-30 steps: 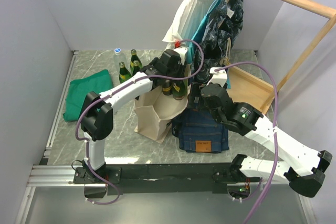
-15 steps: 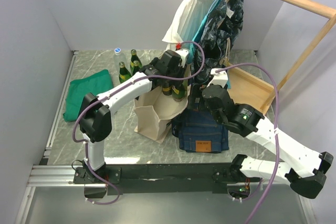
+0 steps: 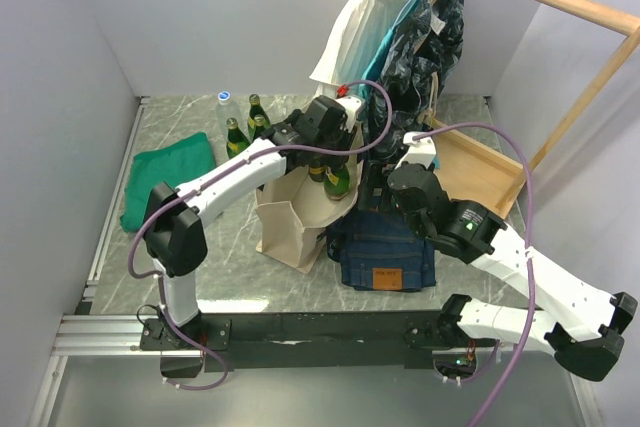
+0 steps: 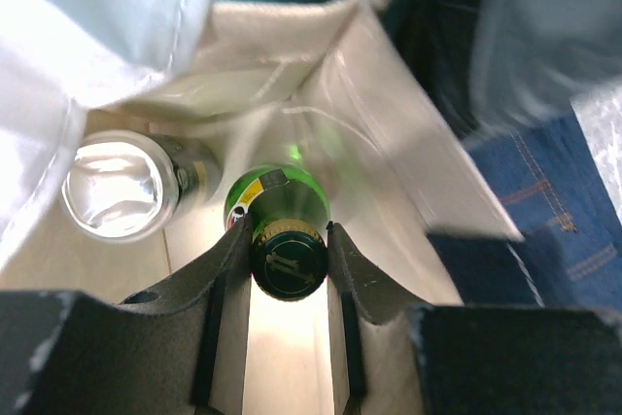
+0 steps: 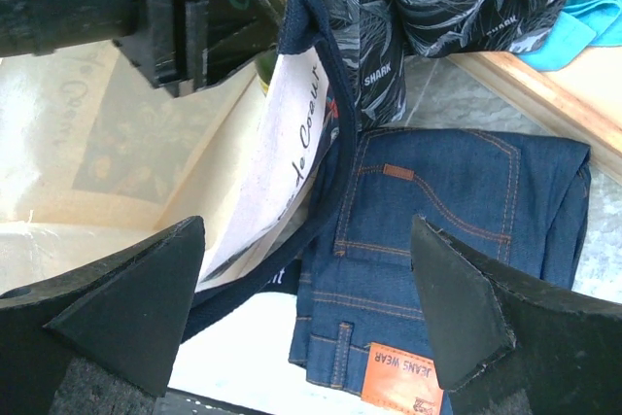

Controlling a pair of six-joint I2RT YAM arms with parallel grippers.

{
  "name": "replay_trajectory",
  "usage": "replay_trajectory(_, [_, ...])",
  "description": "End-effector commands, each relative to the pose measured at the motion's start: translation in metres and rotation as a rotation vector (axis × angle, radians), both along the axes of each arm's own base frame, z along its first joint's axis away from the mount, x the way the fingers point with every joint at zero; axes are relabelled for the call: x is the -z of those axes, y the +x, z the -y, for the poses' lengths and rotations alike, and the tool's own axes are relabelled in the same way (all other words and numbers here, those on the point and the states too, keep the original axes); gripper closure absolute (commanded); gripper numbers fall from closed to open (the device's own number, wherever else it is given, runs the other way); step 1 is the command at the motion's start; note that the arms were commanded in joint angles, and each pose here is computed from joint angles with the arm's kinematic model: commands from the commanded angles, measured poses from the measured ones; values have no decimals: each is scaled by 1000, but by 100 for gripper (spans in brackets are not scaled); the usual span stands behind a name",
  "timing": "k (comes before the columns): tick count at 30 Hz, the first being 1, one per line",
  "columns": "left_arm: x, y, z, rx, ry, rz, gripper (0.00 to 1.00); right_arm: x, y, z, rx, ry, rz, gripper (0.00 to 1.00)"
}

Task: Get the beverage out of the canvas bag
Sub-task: Take out the drink from the canvas bag.

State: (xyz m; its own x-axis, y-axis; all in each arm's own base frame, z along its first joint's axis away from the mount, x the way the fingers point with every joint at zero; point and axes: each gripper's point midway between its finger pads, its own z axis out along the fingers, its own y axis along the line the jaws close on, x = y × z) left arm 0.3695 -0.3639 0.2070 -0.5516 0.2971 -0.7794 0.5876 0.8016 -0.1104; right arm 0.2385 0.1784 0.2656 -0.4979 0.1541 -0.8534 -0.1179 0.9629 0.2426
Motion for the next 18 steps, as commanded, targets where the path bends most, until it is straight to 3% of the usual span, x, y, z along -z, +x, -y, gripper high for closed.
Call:
replay_trajectory(1, [-130, -14, 17, 73, -255, 204, 99, -8, 2, -2, 7, 46, 21, 8])
replay_trajectory(18, [-168, -38, 7, 110, -297, 236, 99, -6, 1, -6, -6, 59, 10, 8])
